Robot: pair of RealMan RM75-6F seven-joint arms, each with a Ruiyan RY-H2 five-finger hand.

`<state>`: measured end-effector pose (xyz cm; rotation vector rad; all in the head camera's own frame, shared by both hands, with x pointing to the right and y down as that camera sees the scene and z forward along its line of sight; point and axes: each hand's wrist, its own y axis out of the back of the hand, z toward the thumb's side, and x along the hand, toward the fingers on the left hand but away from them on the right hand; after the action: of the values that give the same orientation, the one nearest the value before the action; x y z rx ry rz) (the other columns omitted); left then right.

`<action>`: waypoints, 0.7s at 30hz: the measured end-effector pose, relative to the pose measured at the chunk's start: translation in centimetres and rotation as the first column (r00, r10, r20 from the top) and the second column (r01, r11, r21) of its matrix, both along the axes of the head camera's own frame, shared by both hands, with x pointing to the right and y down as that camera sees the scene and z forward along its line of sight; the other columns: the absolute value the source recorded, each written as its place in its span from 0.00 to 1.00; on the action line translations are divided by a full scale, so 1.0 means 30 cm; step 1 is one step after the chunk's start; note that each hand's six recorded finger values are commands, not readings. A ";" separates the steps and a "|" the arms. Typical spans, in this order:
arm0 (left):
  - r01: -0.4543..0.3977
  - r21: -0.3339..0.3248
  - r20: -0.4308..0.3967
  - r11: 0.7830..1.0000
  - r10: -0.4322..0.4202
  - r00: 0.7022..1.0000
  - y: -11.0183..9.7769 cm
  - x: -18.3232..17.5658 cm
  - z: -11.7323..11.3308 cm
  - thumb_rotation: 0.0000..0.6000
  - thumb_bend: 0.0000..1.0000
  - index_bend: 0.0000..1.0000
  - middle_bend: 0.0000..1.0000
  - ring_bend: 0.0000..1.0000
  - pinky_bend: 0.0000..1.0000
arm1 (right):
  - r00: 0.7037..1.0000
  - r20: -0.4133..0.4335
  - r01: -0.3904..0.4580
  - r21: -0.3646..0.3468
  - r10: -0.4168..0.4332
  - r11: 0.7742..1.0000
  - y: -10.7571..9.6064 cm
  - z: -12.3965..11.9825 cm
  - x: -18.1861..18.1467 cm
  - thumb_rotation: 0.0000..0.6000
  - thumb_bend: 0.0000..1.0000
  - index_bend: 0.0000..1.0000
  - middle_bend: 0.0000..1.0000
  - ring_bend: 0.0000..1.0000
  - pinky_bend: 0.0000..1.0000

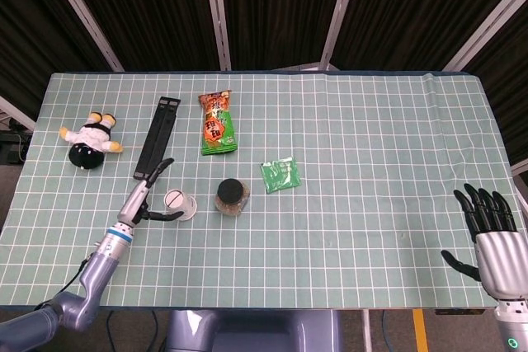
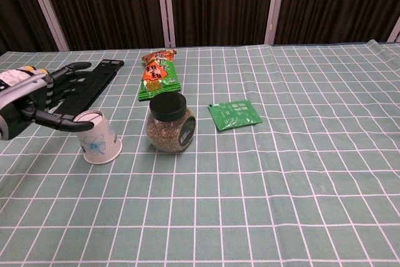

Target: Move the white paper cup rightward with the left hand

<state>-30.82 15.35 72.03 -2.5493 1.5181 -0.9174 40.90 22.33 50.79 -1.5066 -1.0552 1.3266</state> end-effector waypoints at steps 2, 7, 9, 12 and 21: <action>-0.002 0.034 -0.005 0.999 0.002 1.000 -0.008 -0.021 -0.032 1.00 0.00 0.00 0.00 0.00 0.00 | 1.000 0.003 0.003 0.002 -0.003 1.000 0.001 -0.003 -0.003 1.00 0.00 0.00 0.00 0.00 0.00; -0.046 0.135 0.047 0.990 0.040 0.998 -0.033 -0.098 -0.137 1.00 0.00 0.00 0.00 0.00 0.00 | 0.999 0.022 0.025 0.016 -0.025 1.000 0.010 -0.022 -0.023 1.00 0.00 0.00 0.00 0.00 0.00; -0.079 0.177 0.105 0.981 0.061 0.993 -0.036 -0.131 -0.181 1.00 0.00 0.00 0.00 0.00 0.00 | 0.999 0.027 0.029 0.019 -0.029 0.999 0.013 -0.027 -0.027 1.00 0.00 0.00 0.00 0.00 0.00; -0.121 0.230 0.200 0.966 0.074 0.977 -0.025 -0.165 -0.233 1.00 0.00 0.00 0.00 0.00 0.00 | 0.999 0.039 0.035 0.027 -0.036 0.999 0.015 -0.038 -0.036 1.00 0.00 0.00 0.00 0.00 0.00; -0.265 0.309 0.604 0.913 0.027 0.797 0.069 -0.281 -0.394 1.00 0.00 0.00 0.00 0.00 0.00 | 0.997 0.061 0.047 0.042 -0.049 0.998 0.009 -0.056 -0.052 1.00 0.00 0.00 0.00 0.00 0.00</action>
<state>-39.26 17.41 60.21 -1.8278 1.1410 -1.1193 39.34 22.59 49.10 -1.5427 -1.0721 1.2252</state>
